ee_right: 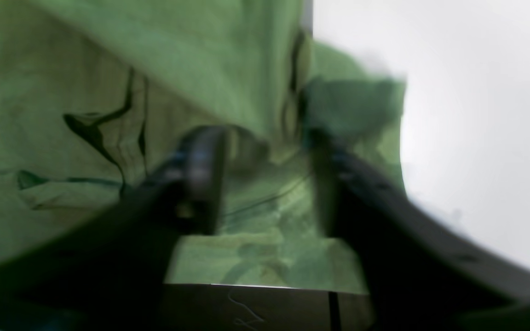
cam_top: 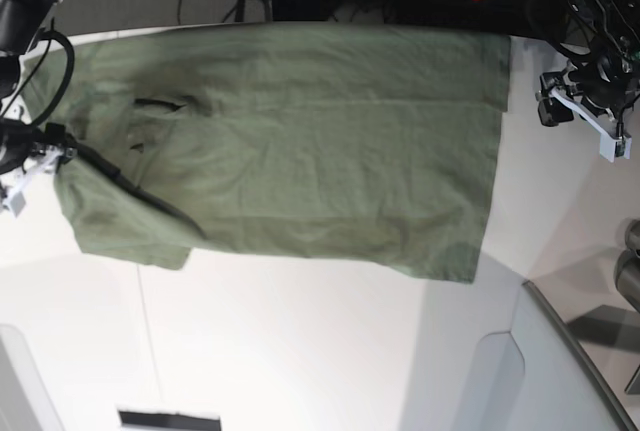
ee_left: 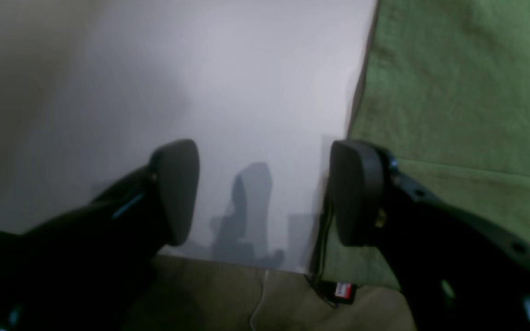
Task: Layout the t-shirt on the table in an organized manner, then fold the t-shirt properly
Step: 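Grasp the green shirt's side edge near the hem with the right gripper, then grasp the hem corner with the left gripper and fold it toward the collar, then move the left gripper to the hem corner and grasp both hem corners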
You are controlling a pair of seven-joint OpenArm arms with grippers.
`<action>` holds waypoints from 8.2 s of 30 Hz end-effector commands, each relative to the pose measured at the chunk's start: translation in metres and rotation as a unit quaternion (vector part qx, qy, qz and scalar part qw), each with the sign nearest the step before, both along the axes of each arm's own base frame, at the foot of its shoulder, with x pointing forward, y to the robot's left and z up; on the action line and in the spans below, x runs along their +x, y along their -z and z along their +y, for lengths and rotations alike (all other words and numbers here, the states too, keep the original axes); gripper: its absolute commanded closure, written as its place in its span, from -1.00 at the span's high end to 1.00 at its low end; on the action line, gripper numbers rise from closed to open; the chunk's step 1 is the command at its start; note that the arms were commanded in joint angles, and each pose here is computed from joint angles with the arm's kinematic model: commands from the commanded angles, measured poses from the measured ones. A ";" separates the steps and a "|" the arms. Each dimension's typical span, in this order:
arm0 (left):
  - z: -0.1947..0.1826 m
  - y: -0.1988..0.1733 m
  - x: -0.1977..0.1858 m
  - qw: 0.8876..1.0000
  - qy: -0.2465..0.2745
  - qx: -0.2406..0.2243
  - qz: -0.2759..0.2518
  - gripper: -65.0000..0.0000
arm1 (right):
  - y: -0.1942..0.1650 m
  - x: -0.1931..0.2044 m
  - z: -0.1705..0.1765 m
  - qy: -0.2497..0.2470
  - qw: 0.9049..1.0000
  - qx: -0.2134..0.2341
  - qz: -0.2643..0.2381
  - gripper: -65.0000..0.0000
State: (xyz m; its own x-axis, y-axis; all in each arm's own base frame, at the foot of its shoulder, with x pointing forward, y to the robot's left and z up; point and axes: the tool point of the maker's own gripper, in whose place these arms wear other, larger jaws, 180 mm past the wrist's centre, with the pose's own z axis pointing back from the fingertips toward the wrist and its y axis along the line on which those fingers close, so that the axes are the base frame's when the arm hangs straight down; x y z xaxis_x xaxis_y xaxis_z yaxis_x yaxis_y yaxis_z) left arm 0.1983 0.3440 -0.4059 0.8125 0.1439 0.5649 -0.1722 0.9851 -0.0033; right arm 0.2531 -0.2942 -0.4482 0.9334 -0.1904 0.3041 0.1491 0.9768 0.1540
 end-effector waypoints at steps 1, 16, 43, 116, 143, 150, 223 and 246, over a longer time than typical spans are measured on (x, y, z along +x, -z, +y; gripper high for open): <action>0.006 -0.010 0.007 1.000 0.003 0.010 -0.018 0.33 | -0.018 0.012 -0.014 0.007 0.999 -0.018 -0.031 0.17; 0.005 -0.012 0.008 1.000 0.004 0.009 -0.021 0.33 | -0.049 0.112 -0.033 -0.025 0.996 -0.024 -0.083 0.23; 0.008 -0.012 0.005 1.000 0.003 0.014 -0.017 0.33 | 0.006 0.131 -0.009 -0.013 0.997 0.024 -0.069 -0.63; 0.008 -0.012 0.008 1.000 0.004 0.013 -0.018 0.33 | 0.012 0.123 -0.028 -0.034 0.994 -0.106 0.021 -0.02; -0.016 0.006 0.141 0.998 0.064 -0.019 -0.015 0.33 | 0.011 0.124 -0.026 -0.036 0.994 -0.105 0.018 -1.00; -0.066 0.053 0.166 0.990 0.103 -0.093 0.022 0.33 | 0.011 0.124 -0.026 -0.036 0.994 -0.105 0.018 -1.00; -0.030 0.036 0.184 0.993 0.062 -0.094 -0.027 0.12 | 0.012 0.124 -0.026 -0.038 0.994 -0.106 0.018 -1.00; -0.052 0.072 0.185 0.995 0.052 -0.083 -0.024 -0.57 | 0.012 0.124 -0.026 -0.038 0.994 -0.106 0.018 -1.00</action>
State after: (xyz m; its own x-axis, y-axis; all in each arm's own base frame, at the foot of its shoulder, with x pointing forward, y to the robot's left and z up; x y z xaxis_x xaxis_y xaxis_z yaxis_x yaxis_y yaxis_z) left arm 0.3824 0.2913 -0.4789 0.7840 0.1705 0.5969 -0.0737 0.9803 -0.1832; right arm 0.3589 -0.3086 -0.4782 0.9690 -0.0508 0.2416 0.0631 0.9971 -0.0432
